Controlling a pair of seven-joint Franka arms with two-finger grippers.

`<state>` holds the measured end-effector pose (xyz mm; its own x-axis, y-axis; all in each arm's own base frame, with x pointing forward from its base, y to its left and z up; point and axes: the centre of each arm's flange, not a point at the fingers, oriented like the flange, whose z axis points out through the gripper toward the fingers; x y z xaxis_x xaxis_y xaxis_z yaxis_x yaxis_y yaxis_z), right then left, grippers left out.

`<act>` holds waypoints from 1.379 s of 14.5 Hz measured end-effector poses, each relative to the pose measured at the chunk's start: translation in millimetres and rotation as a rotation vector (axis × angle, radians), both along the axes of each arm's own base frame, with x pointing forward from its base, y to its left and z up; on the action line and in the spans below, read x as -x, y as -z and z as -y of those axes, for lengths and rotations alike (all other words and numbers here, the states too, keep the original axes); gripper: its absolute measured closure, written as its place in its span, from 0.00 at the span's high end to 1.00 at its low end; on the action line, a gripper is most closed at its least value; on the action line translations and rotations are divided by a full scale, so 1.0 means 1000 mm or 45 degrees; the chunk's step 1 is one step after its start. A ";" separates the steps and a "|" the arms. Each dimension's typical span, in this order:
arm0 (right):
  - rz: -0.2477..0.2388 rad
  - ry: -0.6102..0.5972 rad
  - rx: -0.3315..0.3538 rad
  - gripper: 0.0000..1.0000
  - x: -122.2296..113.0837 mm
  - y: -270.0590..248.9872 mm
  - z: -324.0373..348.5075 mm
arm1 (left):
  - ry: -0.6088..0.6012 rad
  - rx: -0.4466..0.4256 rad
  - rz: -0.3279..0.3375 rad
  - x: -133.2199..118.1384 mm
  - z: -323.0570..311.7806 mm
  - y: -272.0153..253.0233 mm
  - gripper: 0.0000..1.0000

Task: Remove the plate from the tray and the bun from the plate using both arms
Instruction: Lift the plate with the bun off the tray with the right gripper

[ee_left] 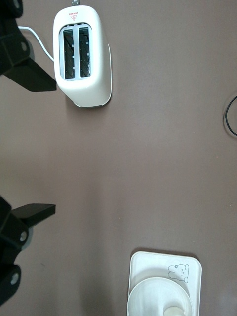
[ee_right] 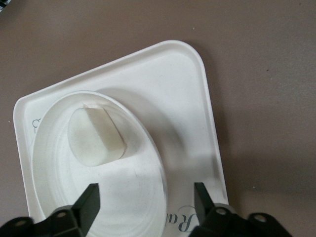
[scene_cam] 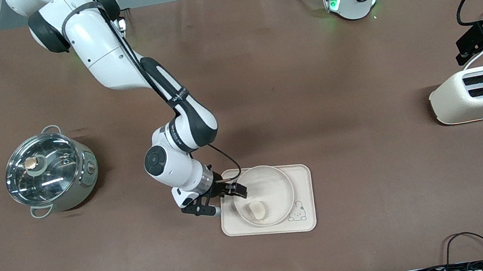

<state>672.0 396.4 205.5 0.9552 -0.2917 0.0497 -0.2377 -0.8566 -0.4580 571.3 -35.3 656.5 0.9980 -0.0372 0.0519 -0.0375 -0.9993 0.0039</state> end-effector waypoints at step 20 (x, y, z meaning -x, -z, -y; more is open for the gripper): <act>0.048 -0.147 0.053 0.04 0.003 0.024 0.002 | -0.001 0.000 0.000 0.000 0.000 0.000 1.00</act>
